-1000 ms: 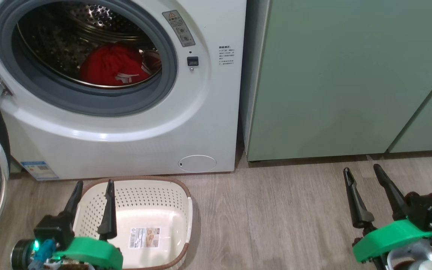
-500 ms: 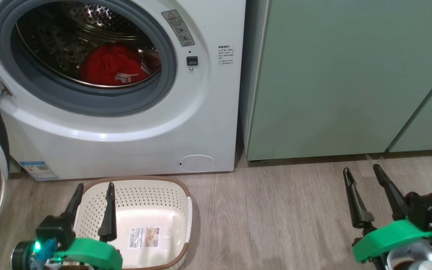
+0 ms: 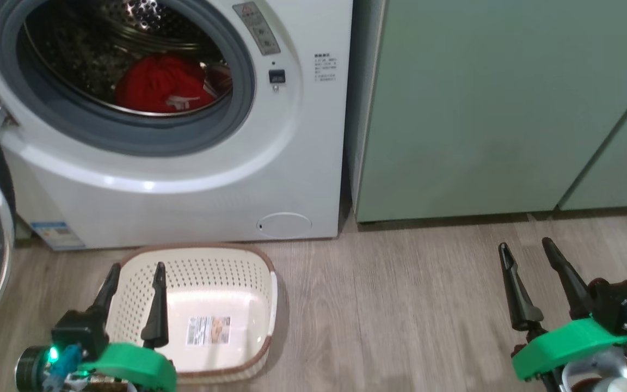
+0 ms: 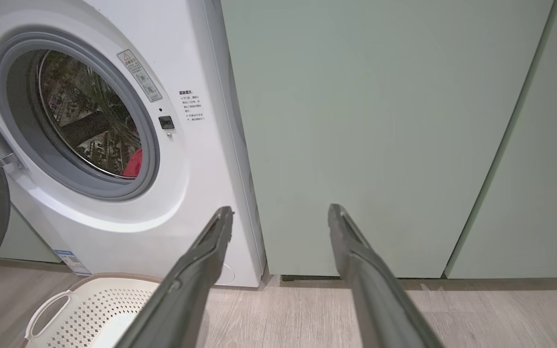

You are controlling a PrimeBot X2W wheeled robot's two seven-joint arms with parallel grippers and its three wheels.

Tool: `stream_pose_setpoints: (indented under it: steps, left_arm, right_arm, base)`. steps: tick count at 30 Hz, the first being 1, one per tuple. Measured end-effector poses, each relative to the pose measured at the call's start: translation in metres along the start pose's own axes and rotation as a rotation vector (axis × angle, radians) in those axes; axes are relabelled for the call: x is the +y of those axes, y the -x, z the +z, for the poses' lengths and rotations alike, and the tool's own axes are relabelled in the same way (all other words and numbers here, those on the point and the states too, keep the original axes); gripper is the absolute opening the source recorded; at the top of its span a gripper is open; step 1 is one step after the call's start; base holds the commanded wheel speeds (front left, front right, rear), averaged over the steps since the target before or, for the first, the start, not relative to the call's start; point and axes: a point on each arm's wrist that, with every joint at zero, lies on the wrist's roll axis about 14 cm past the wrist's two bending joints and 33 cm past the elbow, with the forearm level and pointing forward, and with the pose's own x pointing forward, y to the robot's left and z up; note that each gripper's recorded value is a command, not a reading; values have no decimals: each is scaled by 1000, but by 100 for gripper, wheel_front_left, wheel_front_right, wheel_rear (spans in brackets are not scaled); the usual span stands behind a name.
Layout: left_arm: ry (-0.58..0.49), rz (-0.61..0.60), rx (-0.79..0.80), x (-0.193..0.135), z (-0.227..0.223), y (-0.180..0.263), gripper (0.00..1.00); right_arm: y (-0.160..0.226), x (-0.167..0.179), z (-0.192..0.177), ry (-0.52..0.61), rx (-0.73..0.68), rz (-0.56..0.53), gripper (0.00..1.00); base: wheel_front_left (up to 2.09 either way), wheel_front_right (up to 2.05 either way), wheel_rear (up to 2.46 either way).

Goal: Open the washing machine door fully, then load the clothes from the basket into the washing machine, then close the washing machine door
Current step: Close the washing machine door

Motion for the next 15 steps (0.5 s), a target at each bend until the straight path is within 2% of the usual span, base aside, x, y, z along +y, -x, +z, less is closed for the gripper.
stream_pose_setpoints:
  steps: [8,15]
  left_arm:
    - [9,-12,4,-2,-1,1,100]
    - [4,-15,0,-2,0,1,100]
  right_arm:
    - [0,0,0,-9,-1,1,100]
    - [1,-2,1,-10,-9,-5,100]
  base:
    - [-162,162,0]
    - [-59,59,0]
